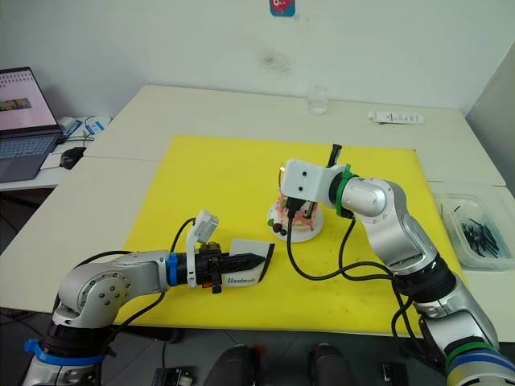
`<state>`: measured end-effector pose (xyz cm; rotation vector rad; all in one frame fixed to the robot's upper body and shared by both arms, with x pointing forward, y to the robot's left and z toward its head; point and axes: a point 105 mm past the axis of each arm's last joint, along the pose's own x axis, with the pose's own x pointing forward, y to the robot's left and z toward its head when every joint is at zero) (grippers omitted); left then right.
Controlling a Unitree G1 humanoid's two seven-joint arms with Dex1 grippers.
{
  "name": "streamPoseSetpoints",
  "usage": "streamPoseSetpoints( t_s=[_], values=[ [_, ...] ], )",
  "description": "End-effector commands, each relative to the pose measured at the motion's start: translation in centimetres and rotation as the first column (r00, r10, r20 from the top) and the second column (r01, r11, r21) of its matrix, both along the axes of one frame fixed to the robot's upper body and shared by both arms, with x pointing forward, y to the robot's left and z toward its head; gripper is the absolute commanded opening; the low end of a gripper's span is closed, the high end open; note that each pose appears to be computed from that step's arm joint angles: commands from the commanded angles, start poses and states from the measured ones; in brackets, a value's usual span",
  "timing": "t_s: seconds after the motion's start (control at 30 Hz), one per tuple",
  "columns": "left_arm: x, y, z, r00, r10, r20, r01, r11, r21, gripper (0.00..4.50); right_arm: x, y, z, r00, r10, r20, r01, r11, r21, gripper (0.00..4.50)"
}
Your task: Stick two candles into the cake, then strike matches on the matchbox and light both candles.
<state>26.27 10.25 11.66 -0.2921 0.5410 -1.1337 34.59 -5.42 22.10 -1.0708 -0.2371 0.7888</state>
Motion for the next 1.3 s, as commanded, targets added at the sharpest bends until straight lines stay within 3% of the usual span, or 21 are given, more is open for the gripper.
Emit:
streamPoseSetpoints(
  t_s=[0.03, 1.3],
  values=[
    [-0.44, -0.95, 0.91, 0.998, -0.045, 0.037, 0.046, 0.999, -0.021, 0.00, -0.13, -0.14, 1.02, 0.999, 0.000, 0.034, -0.001, 1.000, 0.024, 0.03],
    [-0.57, -1.30, 0.95, 0.998, -0.057, 0.032, 0.058, 0.998, -0.027, 0.00, 0.06, -0.05, 1.05, 0.999, -0.007, 0.038, 0.006, 0.999, 0.040, 0.03]
  ],
)
